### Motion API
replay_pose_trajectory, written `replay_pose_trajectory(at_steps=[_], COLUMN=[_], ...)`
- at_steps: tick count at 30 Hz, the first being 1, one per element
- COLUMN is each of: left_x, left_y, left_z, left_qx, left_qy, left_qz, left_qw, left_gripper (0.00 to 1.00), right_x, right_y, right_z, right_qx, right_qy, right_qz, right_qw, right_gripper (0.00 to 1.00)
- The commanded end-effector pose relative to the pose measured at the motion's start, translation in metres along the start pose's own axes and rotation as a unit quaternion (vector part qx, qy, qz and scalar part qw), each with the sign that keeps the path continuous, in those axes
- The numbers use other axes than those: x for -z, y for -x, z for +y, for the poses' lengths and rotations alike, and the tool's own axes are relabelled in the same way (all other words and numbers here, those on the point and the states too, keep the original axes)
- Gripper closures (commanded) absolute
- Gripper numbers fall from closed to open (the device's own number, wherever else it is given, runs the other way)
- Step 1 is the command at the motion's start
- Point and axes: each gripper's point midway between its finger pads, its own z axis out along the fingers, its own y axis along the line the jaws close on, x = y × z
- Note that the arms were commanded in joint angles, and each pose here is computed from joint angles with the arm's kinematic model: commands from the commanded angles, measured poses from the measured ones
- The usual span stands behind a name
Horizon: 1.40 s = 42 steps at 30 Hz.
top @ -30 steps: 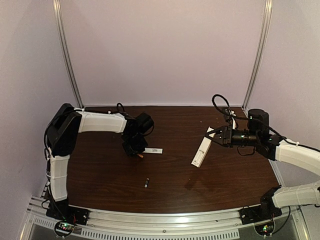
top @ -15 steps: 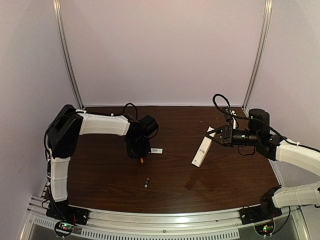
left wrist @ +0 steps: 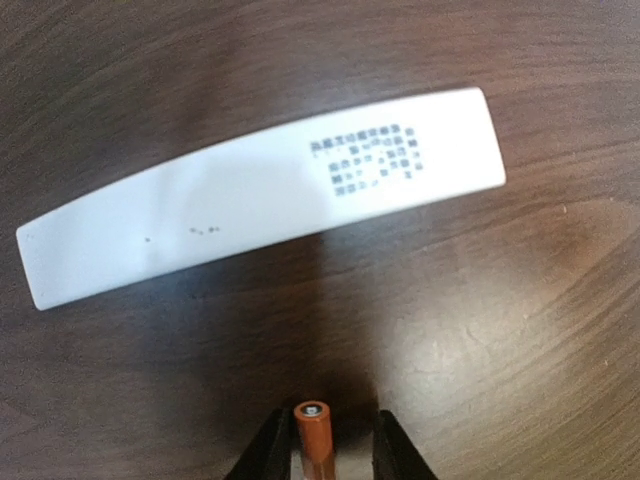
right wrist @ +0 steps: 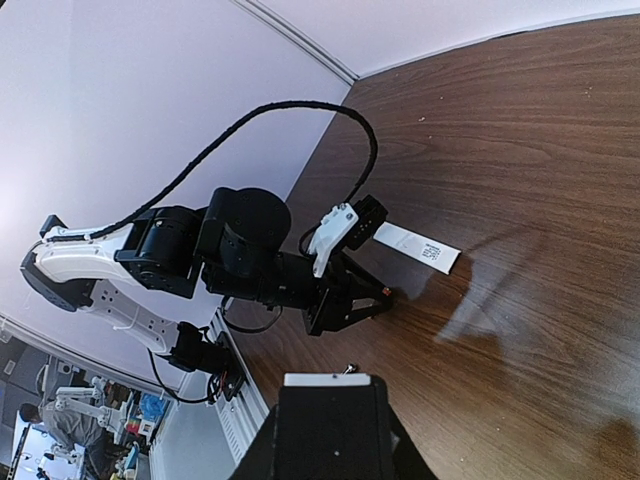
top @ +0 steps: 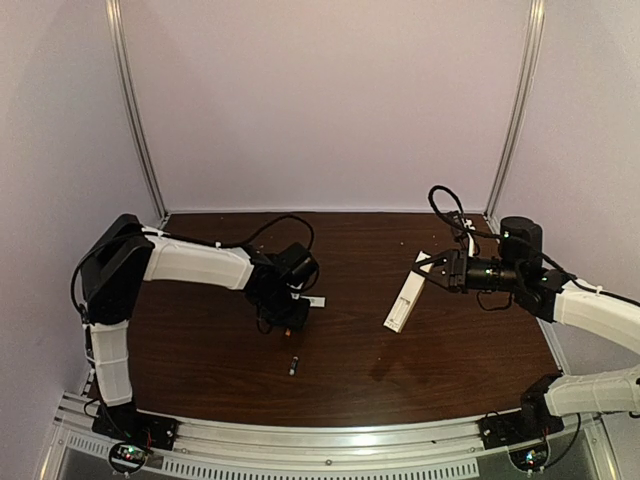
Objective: Load the batteries into the remote control
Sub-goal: Pick up the battery from the center of the board.
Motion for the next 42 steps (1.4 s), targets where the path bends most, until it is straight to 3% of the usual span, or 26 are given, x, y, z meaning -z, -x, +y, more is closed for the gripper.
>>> replay_pose_trajectory(at_steps=[1, 3, 9, 15, 17, 20, 23, 29, 34, 37, 39, 42], left_x=[-0.013, -0.009, -0.009, -0.016, -0.017, -0.016, -0.015, -0.007, 0.031, 0.091, 0.136, 0.204], left_y=[-0.045, -0.046, -0.058, -0.063, -0.064, -0.063, -0.062, -0.048, -0.005, 0.035, 0.055, 0.075], left_z=[0.006, 0.006, 0.018, 0.021, 0.021, 0.021, 0.022, 0.022, 0.009, -0.01, -0.021, -0.028], left_qx=[-0.043, -0.047, -0.054, -0.06, -0.06, -0.062, -0.069, -0.08, -0.087, -0.091, -0.087, -0.071], left_qy=[-0.012, -0.014, 0.011, 0.019, 0.019, 0.023, 0.026, 0.033, 0.01, -0.05, -0.098, -0.163], left_qz=[0.072, 0.074, 0.095, 0.107, 0.111, 0.112, 0.113, 0.091, -0.005, -0.123, -0.207, -0.33], left_qw=[0.996, 0.996, 0.994, 0.992, 0.992, 0.992, 0.991, 0.992, 0.996, 0.987, 0.97, 0.927], left_gripper=[0.65, 0.65, 0.83, 0.88, 0.88, 0.77, 0.74, 0.96, 1.0, 1.0, 1.0, 1.0], right_x=[0.004, 0.004, 0.004, 0.003, 0.003, 0.003, 0.003, 0.002, 0.0, -0.002, -0.002, -0.004], right_y=[0.001, 0.001, 0.0, 0.0, -0.001, 0.0, 0.0, -0.001, -0.004, -0.006, -0.006, -0.005], right_z=[0.002, 0.001, 0.002, 0.0, 0.0, 0.001, 0.0, -0.003, -0.007, -0.01, -0.01, -0.008], right_qx=[-0.001, -0.002, 0.0, -0.002, -0.003, -0.002, -0.003, -0.013, -0.035, -0.046, -0.052, -0.056], right_qy=[0.004, 0.004, 0.003, 0.003, 0.002, 0.002, 0.001, -0.007, -0.005, -0.004, -0.004, 0.0], right_qz=[-0.006, -0.006, -0.006, -0.005, -0.002, -0.002, -0.002, 0.0, 0.001, 0.002, 0.001, 0.0], right_qw=[1.0, 1.0, 1.0, 1.0, 1.0, 1.0, 1.0, 1.0, 0.999, 0.999, 0.999, 0.998], right_gripper=[0.93, 0.93, 0.93, 0.93, 0.93, 0.93, 0.93, 0.94, 0.95, 0.96, 0.96, 0.96])
